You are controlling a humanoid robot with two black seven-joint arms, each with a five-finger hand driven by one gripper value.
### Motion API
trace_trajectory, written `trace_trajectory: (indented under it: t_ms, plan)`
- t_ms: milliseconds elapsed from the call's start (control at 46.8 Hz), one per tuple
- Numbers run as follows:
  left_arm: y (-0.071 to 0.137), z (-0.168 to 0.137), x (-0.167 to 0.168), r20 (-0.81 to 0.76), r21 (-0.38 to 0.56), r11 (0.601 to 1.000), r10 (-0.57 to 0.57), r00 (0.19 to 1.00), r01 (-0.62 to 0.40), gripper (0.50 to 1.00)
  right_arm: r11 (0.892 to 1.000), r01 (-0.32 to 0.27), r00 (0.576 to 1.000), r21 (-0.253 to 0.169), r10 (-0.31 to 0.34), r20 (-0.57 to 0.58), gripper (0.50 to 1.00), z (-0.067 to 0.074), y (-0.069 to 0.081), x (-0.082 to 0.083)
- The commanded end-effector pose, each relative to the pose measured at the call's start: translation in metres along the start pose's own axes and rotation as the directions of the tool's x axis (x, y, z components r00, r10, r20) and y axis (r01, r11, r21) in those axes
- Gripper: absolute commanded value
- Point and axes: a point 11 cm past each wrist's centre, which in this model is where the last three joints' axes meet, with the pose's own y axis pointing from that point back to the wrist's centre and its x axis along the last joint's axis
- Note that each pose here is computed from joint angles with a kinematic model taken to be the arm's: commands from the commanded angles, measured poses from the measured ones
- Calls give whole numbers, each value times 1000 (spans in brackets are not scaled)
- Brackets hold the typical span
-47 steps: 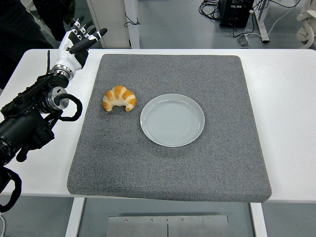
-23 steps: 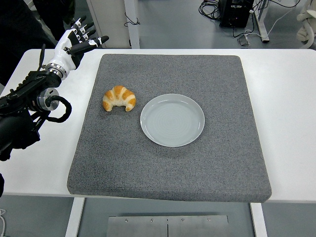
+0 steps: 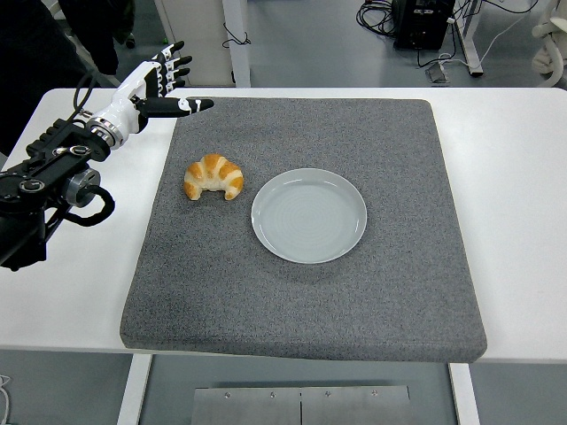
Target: Place the bread on the plate
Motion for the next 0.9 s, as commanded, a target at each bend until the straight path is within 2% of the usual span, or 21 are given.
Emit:
trace_trajectory:
  t_ms: [0,256,385,598,748,876]
  plan:
    - [6,8,5,46,-12,1000,-25,999,26,971,1000,0,1000,0,0,0,1000,0,0,0]
    - [36,-5,-4,265,79,978,-205,942,191,971,1000,0,1000,0,0,0,1000,0,0,0]
    - [38,-7,-7,373,84,978,-207,905,190,971,1000,0,1000,0,0,0,1000,0,0,0]
    - [45,-2,-14,440,80,968,-250,863,239,971,1000,0,1000,1,0,0,1000,-1,0,0]
    - [52,4,-25,535,87,948,-303,789,305,971,1000,0,1000,0,0,0,1000,0,0,0]
    - [54,1,-27,611,114,942,-316,726,314,971,1000,0,1000,0,0,0,1000,0,0,0]
